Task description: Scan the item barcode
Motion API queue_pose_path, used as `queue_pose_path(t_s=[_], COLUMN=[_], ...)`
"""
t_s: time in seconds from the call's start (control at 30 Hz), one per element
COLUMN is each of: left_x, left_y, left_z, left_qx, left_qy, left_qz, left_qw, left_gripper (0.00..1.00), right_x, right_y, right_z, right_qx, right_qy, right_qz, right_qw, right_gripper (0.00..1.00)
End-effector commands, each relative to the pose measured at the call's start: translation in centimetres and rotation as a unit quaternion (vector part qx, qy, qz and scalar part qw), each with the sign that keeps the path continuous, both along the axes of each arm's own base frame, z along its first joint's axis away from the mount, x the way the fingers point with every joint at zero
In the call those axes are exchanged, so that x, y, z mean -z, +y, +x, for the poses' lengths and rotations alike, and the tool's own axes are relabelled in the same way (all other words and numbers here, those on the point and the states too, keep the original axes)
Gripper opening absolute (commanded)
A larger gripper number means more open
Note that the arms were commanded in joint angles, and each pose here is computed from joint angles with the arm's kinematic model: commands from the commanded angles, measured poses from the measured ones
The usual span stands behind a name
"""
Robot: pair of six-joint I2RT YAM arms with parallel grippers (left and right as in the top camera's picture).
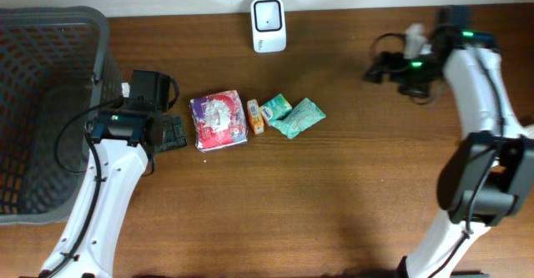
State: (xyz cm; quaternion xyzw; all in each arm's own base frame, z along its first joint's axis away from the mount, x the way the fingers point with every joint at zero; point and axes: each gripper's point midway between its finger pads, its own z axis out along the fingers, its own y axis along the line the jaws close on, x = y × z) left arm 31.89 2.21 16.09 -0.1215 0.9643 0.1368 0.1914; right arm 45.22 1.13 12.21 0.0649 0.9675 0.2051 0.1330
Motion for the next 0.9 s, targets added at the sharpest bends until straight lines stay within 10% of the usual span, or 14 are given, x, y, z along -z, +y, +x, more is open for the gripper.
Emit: queue_pose_path(t_s=[0.0,0.17,0.37,0.53,0.87], left_x=[-0.1,-0.1,-0.1,-0.1,-0.1], left_y=[0.1,0.1,0.1,0.1,0.1], left_z=[0.0,0.0,0.0,0.0,0.0], left_qx=[-0.007,-0.007,-0.007,-0.007,-0.007], left_qy=[-0.004,-0.004,-0.004,-0.004,-0.004], left_qz=[-0.002,-0.002,-0.002,-0.002,-0.002], left_qw=[1.0,1.0,1.0,1.0,1.0], left_gripper=[0.99,0.99,0.99,0.99,0.99], right_x=[1.3,4.7,8.3,9.3,6.5], right_y=[6.2,14.0,18.0,15.9,11.8], right_z=[-0.6,-4.0,-5.8,-4.6,-6.2], right_qx=[-0.09,0.04,0.06,0.121,-0.014], right_qy=[0.0,0.137,0.124,0.098,0.117], right_qz=[-0.054,-0.001,-0.055,-0.1,-0.141], right_qw=[0.995,0.99,0.989,0.983,0.983], right_gripper=[0.99,0.95,0.63,0.6,0.47])
